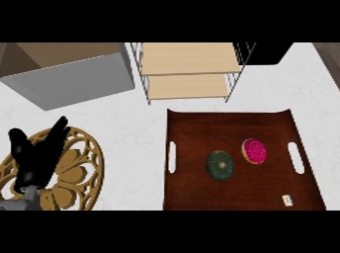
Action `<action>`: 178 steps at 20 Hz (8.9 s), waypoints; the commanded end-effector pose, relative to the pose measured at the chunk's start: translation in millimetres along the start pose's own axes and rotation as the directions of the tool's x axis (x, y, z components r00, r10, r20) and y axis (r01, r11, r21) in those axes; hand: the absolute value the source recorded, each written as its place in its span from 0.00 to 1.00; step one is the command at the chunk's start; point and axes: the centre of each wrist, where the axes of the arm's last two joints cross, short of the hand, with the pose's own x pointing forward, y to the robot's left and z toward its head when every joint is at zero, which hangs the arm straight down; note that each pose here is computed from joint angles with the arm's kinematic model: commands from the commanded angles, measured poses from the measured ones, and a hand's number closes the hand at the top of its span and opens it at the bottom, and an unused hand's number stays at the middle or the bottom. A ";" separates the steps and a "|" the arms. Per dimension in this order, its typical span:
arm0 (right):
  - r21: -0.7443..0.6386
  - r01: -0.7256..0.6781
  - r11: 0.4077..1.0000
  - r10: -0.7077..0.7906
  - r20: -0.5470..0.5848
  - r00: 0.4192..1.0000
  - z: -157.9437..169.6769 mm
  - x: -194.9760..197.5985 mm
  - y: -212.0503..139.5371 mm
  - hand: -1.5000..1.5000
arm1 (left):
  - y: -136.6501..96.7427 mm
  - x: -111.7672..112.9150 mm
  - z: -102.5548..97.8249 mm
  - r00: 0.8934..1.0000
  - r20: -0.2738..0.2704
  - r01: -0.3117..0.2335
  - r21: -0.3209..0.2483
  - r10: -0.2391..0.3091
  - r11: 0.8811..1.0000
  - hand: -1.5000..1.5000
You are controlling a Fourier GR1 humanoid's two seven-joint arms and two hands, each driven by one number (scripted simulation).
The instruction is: Pick the cupcake from the tray and place it in the tiered shelf
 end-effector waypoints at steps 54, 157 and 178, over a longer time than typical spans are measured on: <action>0.100 -0.504 0.858 0.475 -0.527 0.704 -82.5 62.5 185.3 0.00 | -11.9 -16.3 6.0 0.998 -0.059 -0.011 -0.037 0.009 0.999 0.50; -0.060 -0.410 0.910 0.387 0.479 0.788 -182.2 379.9 214.9 1.00 | -17.2 -13.0 -4.3 0.998 -0.064 0.007 -0.045 -0.010 0.999 0.50; 0.046 0.167 0.985 -0.172 0.347 0.922 -195.3 403.0 174.0 0.00 | -19.0 -10.8 -2.6 0.999 -0.049 -0.007 -0.027 0.006 1.000 0.50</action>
